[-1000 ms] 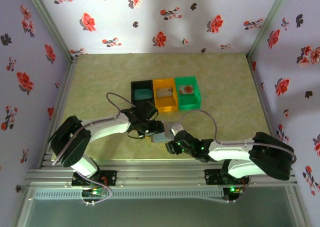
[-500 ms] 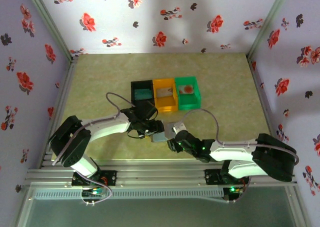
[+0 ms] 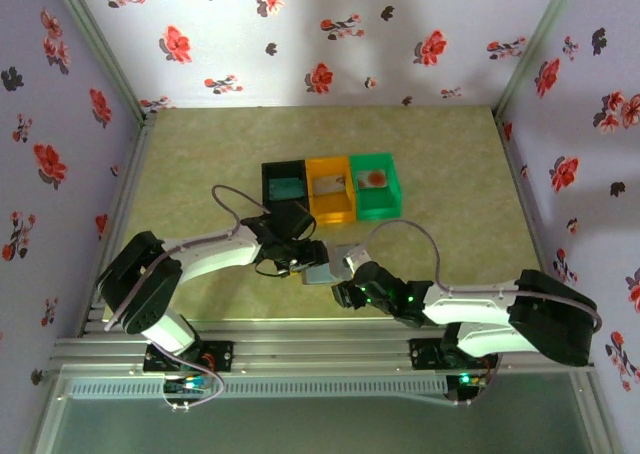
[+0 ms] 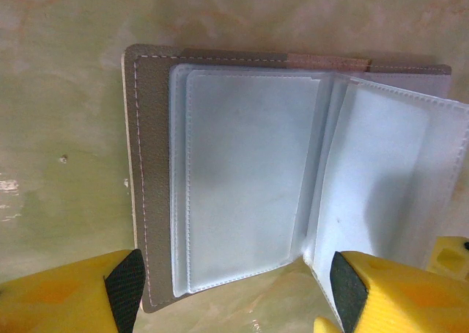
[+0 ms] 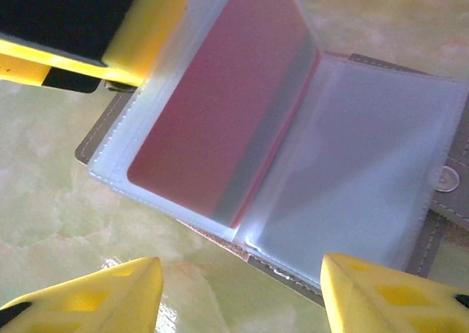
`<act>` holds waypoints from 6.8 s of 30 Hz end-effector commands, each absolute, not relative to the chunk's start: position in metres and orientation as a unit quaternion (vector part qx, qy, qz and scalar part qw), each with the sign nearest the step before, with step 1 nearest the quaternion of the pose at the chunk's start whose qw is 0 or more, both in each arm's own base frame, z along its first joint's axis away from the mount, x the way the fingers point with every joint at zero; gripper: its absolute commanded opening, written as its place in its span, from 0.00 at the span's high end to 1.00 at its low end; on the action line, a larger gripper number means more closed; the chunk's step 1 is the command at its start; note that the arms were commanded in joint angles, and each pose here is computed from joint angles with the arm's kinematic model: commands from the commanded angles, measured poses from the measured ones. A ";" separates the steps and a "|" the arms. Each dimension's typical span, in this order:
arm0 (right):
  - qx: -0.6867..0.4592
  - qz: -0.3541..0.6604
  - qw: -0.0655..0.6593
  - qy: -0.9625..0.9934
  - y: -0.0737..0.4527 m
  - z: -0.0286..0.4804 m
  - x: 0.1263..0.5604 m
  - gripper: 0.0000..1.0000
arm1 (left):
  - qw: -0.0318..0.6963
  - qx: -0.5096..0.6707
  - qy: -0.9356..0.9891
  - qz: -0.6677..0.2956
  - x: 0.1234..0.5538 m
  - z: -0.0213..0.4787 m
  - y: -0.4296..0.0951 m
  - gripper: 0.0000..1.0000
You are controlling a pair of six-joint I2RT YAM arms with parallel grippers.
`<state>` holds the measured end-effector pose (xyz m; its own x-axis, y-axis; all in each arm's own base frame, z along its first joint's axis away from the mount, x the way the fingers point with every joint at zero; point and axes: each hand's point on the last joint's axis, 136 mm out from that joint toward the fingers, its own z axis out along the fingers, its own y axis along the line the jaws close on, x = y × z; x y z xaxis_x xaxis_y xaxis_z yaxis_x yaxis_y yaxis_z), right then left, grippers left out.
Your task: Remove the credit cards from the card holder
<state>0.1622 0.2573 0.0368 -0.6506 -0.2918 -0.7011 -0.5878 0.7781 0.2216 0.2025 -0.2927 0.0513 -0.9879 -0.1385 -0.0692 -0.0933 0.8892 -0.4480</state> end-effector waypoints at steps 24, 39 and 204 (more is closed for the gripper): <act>-0.164 0.222 0.364 0.890 0.241 0.037 0.190 0.37 | 0.038 -0.062 0.972 -0.224 0.199 0.042 -0.287 0.28; -0.140 0.340 0.344 0.864 0.255 0.077 0.173 0.31 | 0.036 -0.062 0.972 -0.222 0.198 0.043 -0.283 0.28; -0.017 0.401 0.297 0.866 0.250 0.104 0.185 0.30 | -0.001 -0.052 0.907 -0.419 0.209 0.075 -0.394 0.28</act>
<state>0.1827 0.2557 0.0901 -0.8540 0.2198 -0.4716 -0.2203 0.6684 0.7104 0.2091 -0.3829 0.0717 -0.9937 -0.1057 0.0373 -0.0979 0.6550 -0.7493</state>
